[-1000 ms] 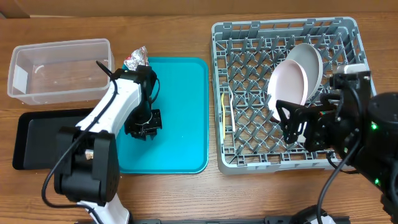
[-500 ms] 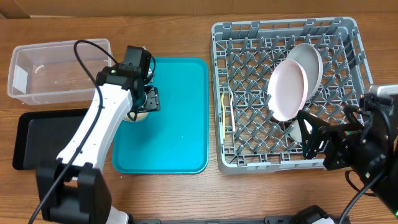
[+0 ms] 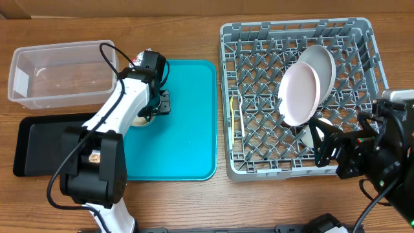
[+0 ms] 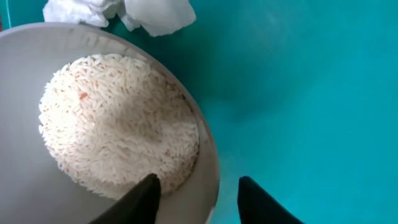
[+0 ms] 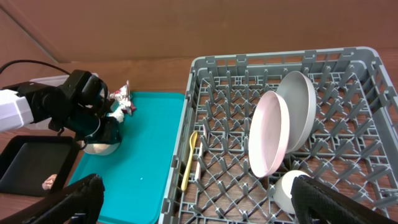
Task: Sort waste into correct bins and load items into the dishwasher rack
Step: 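Grasp the grey bowl of rice with the left gripper, then tip the grey bowl over the black tray to dump the rice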
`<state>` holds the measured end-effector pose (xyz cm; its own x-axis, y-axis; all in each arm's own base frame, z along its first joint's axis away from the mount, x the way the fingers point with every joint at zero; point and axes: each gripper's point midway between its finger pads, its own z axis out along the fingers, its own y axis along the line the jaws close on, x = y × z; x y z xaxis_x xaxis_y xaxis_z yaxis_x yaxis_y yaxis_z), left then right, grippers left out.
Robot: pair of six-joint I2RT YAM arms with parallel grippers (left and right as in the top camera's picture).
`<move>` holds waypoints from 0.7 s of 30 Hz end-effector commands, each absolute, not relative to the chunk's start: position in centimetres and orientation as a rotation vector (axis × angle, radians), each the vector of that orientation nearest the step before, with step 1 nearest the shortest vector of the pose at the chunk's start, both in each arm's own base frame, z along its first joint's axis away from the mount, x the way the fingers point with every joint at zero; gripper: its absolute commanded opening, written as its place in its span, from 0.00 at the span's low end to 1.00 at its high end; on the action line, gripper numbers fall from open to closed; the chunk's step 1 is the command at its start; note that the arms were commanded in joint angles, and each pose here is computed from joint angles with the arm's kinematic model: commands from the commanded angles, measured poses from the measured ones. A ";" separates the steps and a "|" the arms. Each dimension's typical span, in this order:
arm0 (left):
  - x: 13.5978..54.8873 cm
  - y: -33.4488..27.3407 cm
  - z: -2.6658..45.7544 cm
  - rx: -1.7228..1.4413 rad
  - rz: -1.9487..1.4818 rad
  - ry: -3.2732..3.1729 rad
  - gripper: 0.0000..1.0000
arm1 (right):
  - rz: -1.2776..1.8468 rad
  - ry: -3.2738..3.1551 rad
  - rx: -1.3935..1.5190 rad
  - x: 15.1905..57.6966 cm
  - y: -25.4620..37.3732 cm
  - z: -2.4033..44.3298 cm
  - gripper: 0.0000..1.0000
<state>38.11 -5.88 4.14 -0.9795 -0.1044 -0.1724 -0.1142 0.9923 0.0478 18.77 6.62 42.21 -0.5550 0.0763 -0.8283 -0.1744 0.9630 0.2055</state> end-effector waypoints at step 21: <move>36.3 -5.7 6.5 -0.307 0.099 3.034 0.04 | 0.322 2.121 -0.060 18.7 6.4 42.6 1.00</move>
